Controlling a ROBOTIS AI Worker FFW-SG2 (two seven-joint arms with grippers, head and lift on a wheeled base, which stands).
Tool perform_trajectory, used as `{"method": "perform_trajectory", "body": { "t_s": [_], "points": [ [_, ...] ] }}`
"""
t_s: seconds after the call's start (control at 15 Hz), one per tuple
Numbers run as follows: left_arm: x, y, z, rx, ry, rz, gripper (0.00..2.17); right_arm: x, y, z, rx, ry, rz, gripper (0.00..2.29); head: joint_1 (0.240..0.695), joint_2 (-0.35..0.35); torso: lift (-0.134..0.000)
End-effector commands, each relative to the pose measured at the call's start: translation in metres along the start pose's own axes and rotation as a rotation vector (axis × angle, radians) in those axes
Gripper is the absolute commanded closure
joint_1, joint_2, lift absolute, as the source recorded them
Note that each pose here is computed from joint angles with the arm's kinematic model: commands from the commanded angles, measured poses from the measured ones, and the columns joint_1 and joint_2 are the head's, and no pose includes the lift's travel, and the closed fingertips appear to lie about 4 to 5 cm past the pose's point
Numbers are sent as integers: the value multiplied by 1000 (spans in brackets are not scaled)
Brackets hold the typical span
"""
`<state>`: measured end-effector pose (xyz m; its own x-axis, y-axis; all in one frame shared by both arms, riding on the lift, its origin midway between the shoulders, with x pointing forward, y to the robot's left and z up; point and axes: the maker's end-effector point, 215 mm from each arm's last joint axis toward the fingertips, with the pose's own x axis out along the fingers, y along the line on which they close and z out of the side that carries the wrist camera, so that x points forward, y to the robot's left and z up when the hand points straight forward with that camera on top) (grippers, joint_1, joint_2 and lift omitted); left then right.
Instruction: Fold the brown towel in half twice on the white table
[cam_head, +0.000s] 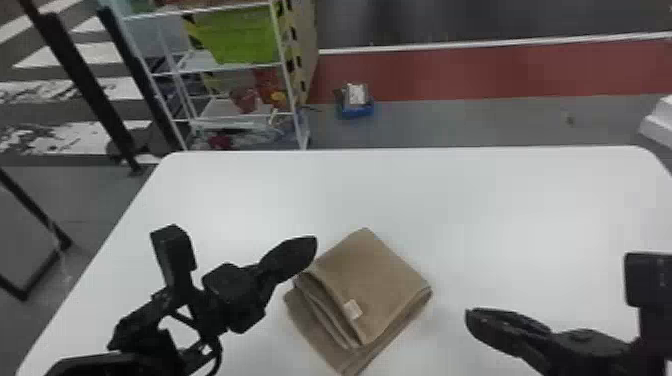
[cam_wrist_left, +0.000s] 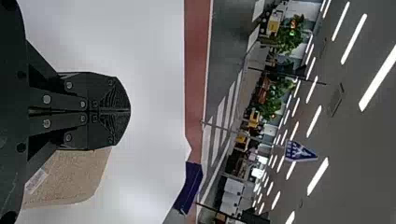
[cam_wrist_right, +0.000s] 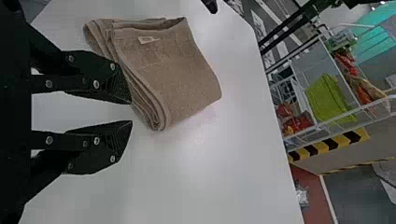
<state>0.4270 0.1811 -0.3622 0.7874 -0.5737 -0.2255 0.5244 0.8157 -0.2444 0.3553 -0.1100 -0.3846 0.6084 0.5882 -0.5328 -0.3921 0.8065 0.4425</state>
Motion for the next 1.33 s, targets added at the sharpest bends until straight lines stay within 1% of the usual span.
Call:
{"method": "perform_trajectory", "body": {
  "t_s": [0.0,0.13,0.27,0.33,0.53,0.6,0.67,0.87,1.0,1.13,1.27],
  "points": [
    [10,7,-17,-3,40,9,2067,5,-8,7,-19,-70,-16,1966,695,104,-124],
    [16,15,-29,-10,68,11,2064,13,-13,2,-37,-63,-42,1990,695,92,-124],
    [20,23,-40,-14,95,22,2067,28,-14,-11,-74,-30,-74,1990,695,94,-124],
    [22,26,-43,-11,103,29,2067,33,-17,-11,-82,-34,-91,1990,695,102,-124],
    [23,31,-48,-6,103,44,2067,46,-22,-17,-88,-27,-95,1990,695,114,-124],
    [23,32,-50,-3,108,46,2067,50,-21,-17,-89,-24,-92,1990,695,118,-124],
    [24,37,-52,13,119,63,2067,54,-21,-16,-96,-21,-97,1990,695,121,-124],
    [22,39,-51,21,120,74,2064,74,-15,-10,-112,-22,-84,1990,695,137,-124],
    [19,36,-55,26,129,73,2067,87,-15,-5,-131,-15,-96,1986,695,147,-124],
    [5,35,-58,30,138,85,2067,104,-10,0,-149,-3,-92,1986,695,161,-124],
    [-3,36,-61,32,144,95,2067,114,-5,4,-150,2,-83,1990,695,177,-124]
  ]
}}
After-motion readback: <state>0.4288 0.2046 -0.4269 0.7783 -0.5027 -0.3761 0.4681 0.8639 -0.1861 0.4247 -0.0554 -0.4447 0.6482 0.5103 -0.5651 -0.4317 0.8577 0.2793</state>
